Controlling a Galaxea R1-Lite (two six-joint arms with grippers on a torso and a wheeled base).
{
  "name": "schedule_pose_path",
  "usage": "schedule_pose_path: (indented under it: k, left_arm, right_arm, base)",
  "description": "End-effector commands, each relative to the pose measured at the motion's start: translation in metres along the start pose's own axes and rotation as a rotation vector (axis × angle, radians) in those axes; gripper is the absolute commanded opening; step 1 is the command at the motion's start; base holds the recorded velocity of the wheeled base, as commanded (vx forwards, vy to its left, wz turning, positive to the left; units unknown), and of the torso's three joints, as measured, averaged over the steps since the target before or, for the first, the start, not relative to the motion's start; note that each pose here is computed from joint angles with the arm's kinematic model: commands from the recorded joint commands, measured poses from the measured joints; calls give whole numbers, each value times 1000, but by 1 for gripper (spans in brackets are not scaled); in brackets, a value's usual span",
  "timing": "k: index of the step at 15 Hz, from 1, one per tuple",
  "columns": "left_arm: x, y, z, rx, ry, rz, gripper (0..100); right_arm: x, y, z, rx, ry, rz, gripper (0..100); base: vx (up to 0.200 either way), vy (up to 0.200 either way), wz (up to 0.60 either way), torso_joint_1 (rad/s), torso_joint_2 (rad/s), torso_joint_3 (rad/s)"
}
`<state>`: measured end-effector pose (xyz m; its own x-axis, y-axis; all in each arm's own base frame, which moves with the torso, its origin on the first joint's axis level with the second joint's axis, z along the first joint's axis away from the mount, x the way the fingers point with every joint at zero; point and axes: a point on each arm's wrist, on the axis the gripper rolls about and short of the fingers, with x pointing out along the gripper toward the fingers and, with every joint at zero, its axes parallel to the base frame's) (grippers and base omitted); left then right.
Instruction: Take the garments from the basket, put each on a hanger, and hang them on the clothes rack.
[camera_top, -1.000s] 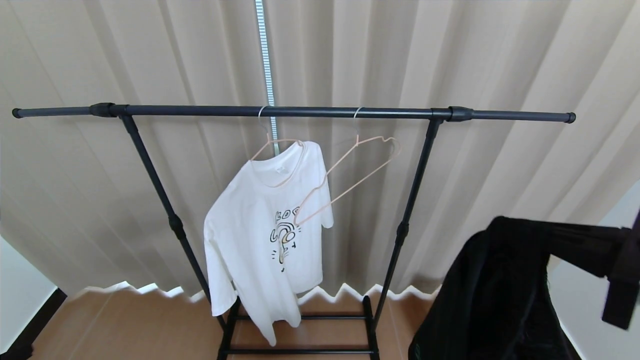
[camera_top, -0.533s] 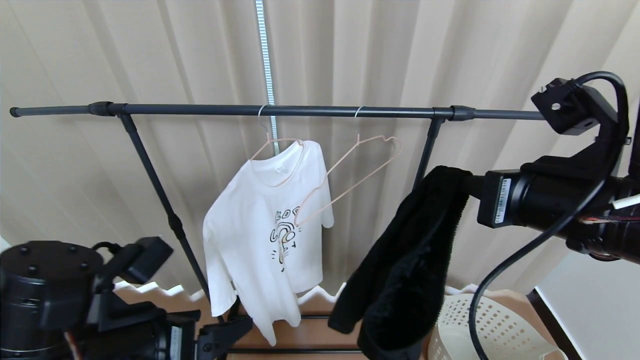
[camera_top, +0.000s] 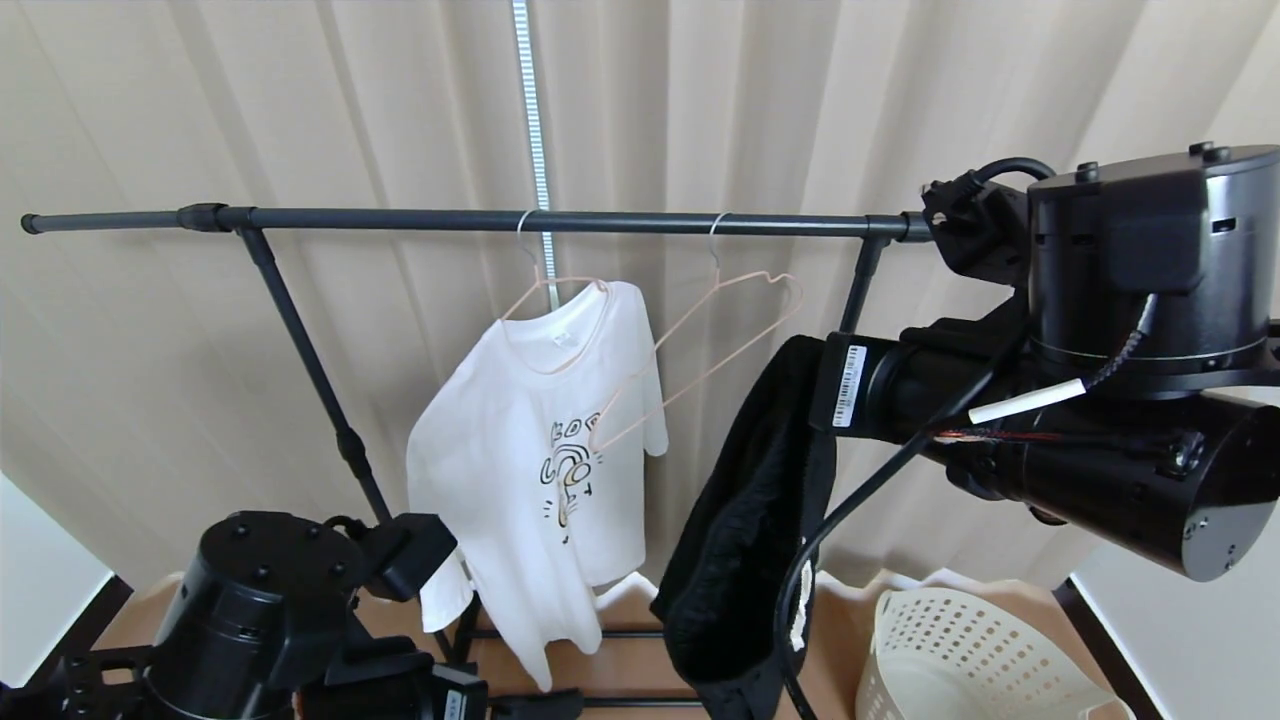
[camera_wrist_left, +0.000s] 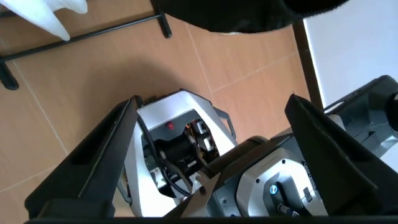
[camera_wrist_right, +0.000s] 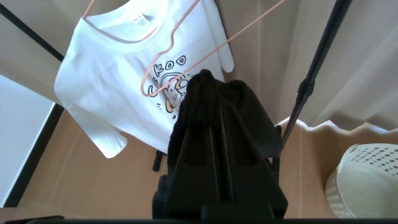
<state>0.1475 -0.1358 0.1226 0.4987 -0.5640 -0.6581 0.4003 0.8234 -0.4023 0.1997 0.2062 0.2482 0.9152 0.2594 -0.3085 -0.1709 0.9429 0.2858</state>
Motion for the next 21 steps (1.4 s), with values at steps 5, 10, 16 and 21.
schedule_pose_path:
  k: [5, 10, 16, 21]
  left_arm:
    - [25, -9, -2, -53, 24, -24, 100]
    - [35, -16, 2, -113, -2, -57, 100]
    - [72, -29, 3, -174, -4, 46, 100]
    - [122, -32, -5, -205, -110, 216, 100]
  right_arm:
    - [1, 12, -2, 18, 5, 32, 0]
    - [1, 20, -6, 25, 16, 52, 0]
    - [-10, 30, -3, 61, 6, 100, 0]
    - [-12, 31, -1, 65, 2, 108, 0]
  base:
    - [0, 0, 0, 0, 0, 0]
    - [0, 0, 0, 0, 0, 0]
    - [0, 0, 0, 0, 0, 0]
    - [0, 0, 0, 0, 0, 0]
